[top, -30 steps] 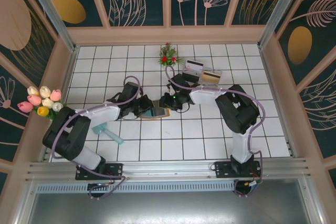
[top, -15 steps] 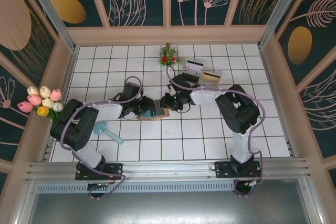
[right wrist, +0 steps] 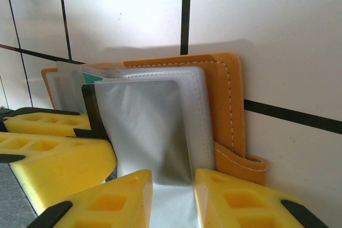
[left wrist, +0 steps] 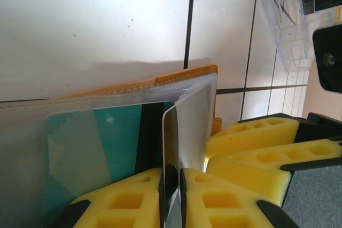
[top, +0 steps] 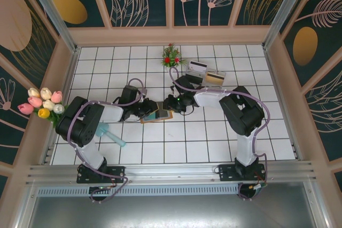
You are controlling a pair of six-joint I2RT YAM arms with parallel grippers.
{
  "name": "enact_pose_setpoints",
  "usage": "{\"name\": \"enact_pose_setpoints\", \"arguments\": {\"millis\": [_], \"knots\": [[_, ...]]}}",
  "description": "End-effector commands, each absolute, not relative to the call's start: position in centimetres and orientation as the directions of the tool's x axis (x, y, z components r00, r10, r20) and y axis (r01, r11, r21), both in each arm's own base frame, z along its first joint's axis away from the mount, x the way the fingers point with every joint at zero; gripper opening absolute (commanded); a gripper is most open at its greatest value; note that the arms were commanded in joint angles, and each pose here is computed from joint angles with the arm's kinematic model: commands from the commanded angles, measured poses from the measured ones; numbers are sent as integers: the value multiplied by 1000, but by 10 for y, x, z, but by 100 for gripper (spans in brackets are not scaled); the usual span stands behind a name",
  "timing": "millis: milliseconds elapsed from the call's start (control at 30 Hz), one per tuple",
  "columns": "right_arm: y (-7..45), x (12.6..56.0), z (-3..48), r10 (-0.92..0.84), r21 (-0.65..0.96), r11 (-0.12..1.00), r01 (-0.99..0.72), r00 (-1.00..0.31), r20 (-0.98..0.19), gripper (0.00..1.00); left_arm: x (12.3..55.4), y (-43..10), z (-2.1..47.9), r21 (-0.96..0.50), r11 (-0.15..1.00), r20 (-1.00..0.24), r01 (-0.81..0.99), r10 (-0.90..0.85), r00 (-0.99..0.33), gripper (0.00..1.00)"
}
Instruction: Take the credit cards out of the card holder
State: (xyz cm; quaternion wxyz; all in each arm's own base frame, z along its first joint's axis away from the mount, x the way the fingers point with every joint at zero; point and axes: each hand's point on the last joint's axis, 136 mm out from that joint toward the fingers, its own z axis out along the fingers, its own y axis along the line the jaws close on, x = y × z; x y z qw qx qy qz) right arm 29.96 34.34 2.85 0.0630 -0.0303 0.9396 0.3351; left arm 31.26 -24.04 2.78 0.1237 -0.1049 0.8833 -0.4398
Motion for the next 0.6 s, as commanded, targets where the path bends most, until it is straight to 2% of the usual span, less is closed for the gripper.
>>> {"name": "enact_pose_setpoints", "arguments": {"millis": [0, 333, 567], "knots": [[318, 280, -9, -14, 537, 843, -35, -999, -43, 31, 296, -239, 16, -807, 588, -119, -49, -243, -963, 16], [317, 279, -14, -15, 530, 847, -31, -999, -34, 31, 294, -239, 38, -870, 489, -193, 56, -234, -953, 15], [318, 278, -13, -21, 533, 845, -37, -999, -35, 31, 298, -240, 28, -861, 508, -173, 32, -232, -957, 18]]}}
